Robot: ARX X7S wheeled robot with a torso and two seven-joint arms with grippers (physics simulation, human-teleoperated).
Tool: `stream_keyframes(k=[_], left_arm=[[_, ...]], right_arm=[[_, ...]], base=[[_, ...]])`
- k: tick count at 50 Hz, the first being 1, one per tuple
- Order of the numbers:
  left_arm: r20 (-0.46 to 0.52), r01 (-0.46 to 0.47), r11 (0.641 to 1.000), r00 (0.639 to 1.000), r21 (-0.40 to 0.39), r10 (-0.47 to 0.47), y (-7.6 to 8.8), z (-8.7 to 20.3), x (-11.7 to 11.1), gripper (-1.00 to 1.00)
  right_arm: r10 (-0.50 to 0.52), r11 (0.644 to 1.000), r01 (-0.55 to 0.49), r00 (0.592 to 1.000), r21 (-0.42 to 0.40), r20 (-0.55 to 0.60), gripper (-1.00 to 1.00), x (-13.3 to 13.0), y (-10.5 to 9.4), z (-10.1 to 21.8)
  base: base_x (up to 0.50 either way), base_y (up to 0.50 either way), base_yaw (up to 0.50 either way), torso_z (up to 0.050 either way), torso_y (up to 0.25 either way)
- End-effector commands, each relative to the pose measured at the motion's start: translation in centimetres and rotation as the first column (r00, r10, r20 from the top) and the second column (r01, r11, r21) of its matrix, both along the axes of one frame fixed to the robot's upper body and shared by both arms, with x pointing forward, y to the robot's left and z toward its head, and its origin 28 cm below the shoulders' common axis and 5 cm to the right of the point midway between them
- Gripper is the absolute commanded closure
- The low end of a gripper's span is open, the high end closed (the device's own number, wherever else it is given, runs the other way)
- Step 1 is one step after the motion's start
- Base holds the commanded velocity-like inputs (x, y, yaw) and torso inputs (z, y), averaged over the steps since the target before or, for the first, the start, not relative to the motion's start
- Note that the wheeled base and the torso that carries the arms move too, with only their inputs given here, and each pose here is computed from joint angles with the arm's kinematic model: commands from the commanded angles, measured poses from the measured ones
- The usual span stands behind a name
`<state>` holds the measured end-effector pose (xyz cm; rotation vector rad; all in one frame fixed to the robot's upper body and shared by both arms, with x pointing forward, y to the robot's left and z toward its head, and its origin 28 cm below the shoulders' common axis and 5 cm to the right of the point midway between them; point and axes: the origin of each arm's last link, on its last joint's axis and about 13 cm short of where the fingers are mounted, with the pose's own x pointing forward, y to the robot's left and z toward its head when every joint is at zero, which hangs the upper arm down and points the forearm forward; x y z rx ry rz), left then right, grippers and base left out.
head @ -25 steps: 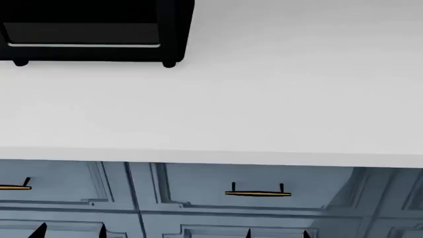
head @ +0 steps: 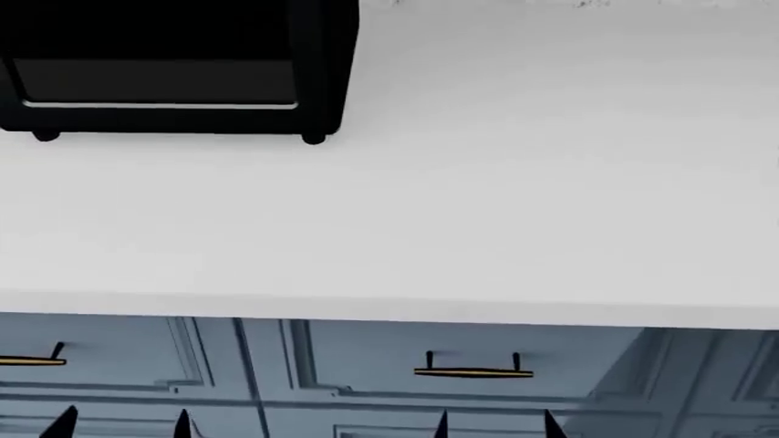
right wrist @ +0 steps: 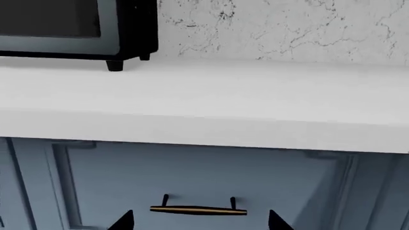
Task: Turn on the toaster oven by setting the timer.
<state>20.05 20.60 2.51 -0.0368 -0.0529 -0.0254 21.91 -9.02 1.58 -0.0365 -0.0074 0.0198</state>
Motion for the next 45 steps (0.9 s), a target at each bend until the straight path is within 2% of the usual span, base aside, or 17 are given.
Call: stream_keyframes(k=[1, 11, 20, 25, 31, 37, 41, 45], left_arm=[[-0.010, 0.018, 0.999, 1.000, -0.044, -0.019, 0.0, 0.2, -0.1, -1.00], [0.006, 0.046, 0.999, 0.999, -0.020, -0.045, -0.1, 0.1, -0.3, -1.00], [0.017, 0.044, 0.998, 0.999, -0.035, -0.044, -0.2, 1.4, -0.7, -1.00], [0.059, 0.049, 0.995, 0.997, -0.084, -0.044, 0.2, 4.1, -0.2, -1.00], [0.123, 0.080, 0.994, 0.990, -0.075, -0.071, 0.9, 9.1, 0.3, -1.00], [0.161, 0.097, 0.992, 0.983, -0.078, -0.083, 1.9, 14.0, 1.1, -1.00], [0.164, 0.104, 0.993, 0.982, -0.054, -0.094, 2.3, 15.7, 2.0, -1.00], [0.159, 0.133, 0.989, 0.980, -0.064, -0.121, 2.4, 16.9, 2.9, -1.00]], right_arm=[[0.007, 1.000, -0.007, 1.000, -0.016, -0.003, -1.00, 0.5, 0.3, 0.1], [0.007, 1.000, -0.007, 1.000, -0.010, 0.000, -1.00, 0.4, 0.3, 0.2], [0.012, 1.000, -0.012, 1.000, -0.019, 0.022, -1.00, 0.5, 0.3, 1.0], [0.024, 0.999, -0.019, 0.995, -0.046, 0.100, -1.00, 0.5, 0.2, 4.4], [0.011, 0.998, 0.002, 0.981, -0.065, 0.193, -1.00, 1.1, -0.7, 10.0], [0.010, 0.995, 0.014, 0.973, -0.100, 0.231, -1.00, 2.4, -1.2, 12.8], [0.010, 0.994, 0.018, 0.970, -0.111, 0.243, -1.00, 3.4, -1.4, 14.3], [0.013, 0.992, 0.019, 0.968, -0.126, 0.251, -1.00, 4.5, -1.7, 15.7]], base=[[0.00, 0.00, 0.00, 0.050, 0.000], [0.00, 0.00, 0.00, 0.050, 0.000], [0.00, 0.00, 0.00, 0.050, 0.000], [0.00, 0.00, 0.00, 0.028, 0.000], [0.00, 0.00, 0.00, 0.000, 0.000], [0.00, 0.00, 0.00, 0.000, 0.000], [0.00, 0.00, 0.00, 0.000, 0.000], [0.00, 0.00, 0.00, 0.000, 0.000]])
